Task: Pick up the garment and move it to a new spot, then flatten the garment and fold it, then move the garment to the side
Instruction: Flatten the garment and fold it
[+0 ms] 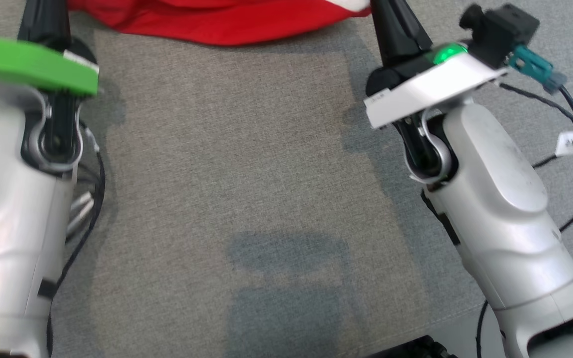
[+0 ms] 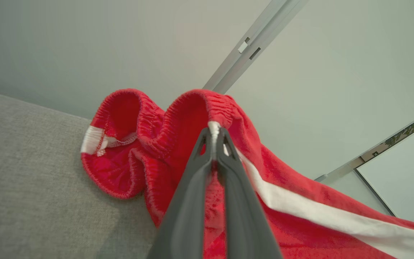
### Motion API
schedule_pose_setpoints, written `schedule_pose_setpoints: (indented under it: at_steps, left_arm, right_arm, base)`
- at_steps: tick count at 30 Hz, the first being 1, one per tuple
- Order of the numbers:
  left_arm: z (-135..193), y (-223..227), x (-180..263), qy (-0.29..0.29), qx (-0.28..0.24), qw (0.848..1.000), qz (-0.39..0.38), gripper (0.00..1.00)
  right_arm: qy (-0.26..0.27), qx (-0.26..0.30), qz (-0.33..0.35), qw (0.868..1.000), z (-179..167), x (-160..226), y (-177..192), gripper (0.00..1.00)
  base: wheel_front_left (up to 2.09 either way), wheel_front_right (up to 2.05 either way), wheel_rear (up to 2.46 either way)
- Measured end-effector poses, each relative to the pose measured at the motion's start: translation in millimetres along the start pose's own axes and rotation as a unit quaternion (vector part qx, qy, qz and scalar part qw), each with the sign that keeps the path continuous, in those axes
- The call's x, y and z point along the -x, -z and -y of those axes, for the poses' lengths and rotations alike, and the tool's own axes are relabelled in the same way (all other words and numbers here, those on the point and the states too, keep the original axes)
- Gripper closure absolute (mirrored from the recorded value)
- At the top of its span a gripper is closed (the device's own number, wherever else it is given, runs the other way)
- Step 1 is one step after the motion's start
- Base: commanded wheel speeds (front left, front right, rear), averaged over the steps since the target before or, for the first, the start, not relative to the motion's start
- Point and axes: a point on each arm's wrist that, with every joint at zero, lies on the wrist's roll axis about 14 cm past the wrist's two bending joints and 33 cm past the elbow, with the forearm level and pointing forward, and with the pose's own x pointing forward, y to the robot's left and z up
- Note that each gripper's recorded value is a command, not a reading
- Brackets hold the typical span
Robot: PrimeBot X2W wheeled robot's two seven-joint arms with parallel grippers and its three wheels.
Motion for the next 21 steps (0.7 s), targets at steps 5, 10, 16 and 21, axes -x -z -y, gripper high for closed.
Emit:
schedule_pose_setpoints:
  at_steps: [5,10,16,21]
  left_arm:
    - [-5.5,-11.6,43.5,0.003,0.001,1.0,0.021,1.0]
    - [0.0,-4.6,88.1,0.0,0.017,1.0,0.018,1.0]
    - [15.8,-7.7,136.5,-0.013,0.032,0.998,0.043,1.0]
    - [35.8,-10.8,175.6,-0.021,0.041,0.997,0.064,1.0]
  right_arm:
    - [0.01,0.007,0.016,1.0,4.8,24.1,-9.7,1.0]
    - [0.025,0.012,0.016,1.0,9.4,54.6,-9.9,1.0]
    - [0.05,-0.001,0.014,0.999,10.8,97.6,-11.2,1.0]
    - [0.066,-0.01,0.028,0.997,6.5,132.4,-23.9,1.0]
  base:
    - [0.0,0.0,0.0]
    - [0.0,0.0,0.0]
    - [0.0,0.0,0.0]
    - [0.0,0.0,0.0]
